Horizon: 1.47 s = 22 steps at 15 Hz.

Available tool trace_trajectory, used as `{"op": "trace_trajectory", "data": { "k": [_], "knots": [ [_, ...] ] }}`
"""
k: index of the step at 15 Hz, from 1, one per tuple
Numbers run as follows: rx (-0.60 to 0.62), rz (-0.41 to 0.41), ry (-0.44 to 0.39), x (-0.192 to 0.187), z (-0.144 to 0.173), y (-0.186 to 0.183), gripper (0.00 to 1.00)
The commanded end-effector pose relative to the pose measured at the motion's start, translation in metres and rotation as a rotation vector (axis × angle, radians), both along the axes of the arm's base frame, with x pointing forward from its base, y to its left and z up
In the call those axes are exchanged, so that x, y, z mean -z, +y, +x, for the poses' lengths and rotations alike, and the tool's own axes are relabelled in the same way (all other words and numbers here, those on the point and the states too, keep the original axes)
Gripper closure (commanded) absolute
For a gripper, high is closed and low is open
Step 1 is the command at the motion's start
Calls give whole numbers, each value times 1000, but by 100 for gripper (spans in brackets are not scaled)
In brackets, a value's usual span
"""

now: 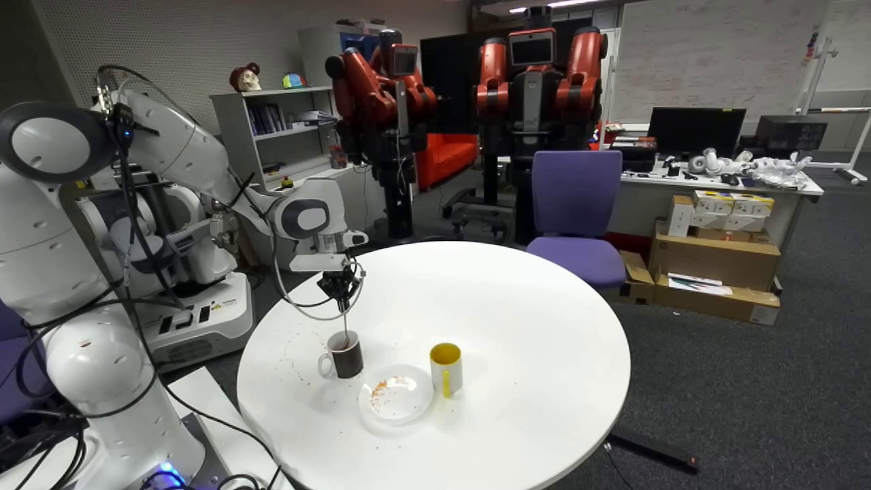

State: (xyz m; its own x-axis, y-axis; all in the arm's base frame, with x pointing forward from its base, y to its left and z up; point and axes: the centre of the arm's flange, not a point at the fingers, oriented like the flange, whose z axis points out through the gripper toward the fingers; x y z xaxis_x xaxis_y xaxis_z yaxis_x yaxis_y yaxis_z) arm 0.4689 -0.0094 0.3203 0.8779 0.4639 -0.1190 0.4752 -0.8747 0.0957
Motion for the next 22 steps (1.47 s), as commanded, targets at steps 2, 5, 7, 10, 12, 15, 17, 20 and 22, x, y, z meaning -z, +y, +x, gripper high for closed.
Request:
{"op": "trace_trajectory", "data": {
  "k": [2,5,7,10,12,15,17,20,22],
  "knots": [
    [-23,-42,-69,1,-16,15,99],
    [-37,-28,-81,10,-15,20,99],
    [-47,-18,-89,17,-13,23,99],
    [-51,-18,-99,23,-13,23,99],
    [-54,-15,-107,25,-9,22,99],
    [-57,-3,-129,30,-2,21,99],
    [-62,3,-146,33,4,20,99],
    [-68,6,-159,35,11,18,99],
    [-70,8,-167,36,16,16,99]
  ]
}}
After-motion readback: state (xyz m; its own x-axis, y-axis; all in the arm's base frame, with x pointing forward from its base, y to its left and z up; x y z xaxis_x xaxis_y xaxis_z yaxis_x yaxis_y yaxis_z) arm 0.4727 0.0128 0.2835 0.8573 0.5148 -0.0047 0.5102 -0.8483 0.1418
